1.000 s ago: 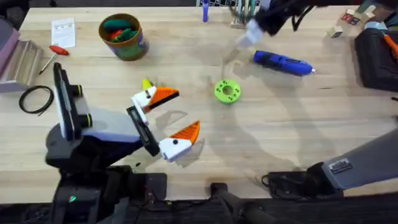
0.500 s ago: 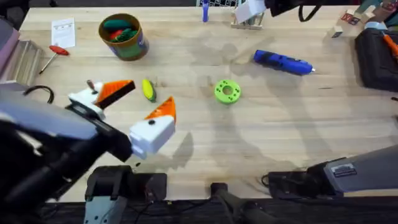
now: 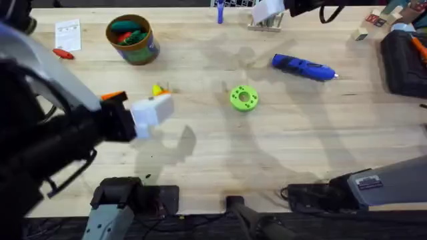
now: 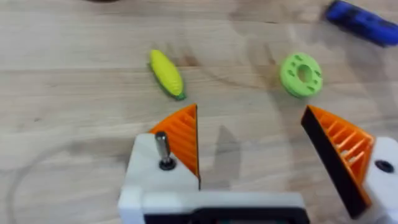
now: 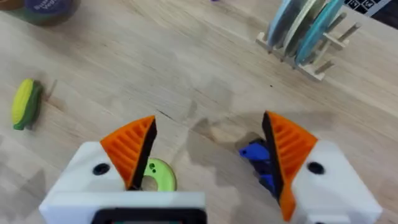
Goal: Pick up the gripper from the table and insert it into the empty holder that is missing its gripper. Then pick up a screw, insert it into the mounting hole, and use the screwdriver to tighten it. Finally, clean up the table by picking up the vegetable and placing it into the bucket.
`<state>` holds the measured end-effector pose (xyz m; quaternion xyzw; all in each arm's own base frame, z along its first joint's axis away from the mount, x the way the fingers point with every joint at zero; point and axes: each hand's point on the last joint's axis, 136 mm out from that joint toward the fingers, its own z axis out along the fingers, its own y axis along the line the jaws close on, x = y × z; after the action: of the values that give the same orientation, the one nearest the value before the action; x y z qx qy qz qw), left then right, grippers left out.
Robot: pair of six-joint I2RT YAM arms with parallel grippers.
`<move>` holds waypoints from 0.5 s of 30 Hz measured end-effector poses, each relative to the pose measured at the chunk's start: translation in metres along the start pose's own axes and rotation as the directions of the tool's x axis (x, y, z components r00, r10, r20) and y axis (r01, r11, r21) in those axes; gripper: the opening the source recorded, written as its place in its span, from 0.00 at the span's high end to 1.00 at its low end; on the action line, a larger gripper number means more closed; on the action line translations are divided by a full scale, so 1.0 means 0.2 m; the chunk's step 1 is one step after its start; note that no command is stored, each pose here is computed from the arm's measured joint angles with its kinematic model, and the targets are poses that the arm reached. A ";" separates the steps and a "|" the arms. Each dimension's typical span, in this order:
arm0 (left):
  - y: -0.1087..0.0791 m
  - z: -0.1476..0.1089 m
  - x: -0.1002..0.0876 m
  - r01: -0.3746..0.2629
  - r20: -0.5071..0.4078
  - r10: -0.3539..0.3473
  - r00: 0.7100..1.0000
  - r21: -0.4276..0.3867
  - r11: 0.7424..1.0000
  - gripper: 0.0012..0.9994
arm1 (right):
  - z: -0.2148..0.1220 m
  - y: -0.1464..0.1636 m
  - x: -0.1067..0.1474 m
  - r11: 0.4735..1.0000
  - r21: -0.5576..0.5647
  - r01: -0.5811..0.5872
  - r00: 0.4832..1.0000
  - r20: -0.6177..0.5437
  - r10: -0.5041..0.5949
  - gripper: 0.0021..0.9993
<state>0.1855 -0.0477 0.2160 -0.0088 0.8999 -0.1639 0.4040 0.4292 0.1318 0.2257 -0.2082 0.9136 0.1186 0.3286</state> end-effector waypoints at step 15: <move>0.34 0.40 -0.01 0.197 -0.374 -0.345 0.861 -0.380 0.904 0.01 | 0.00 0.00 0.00 1.000 0.000 -0.001 1.000 -0.001 0.001 0.01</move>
<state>0.2526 -0.0068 0.1473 -0.1676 0.9707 -0.0653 0.1594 0.4290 0.1318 0.2255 -0.2080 0.9138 0.1187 0.3280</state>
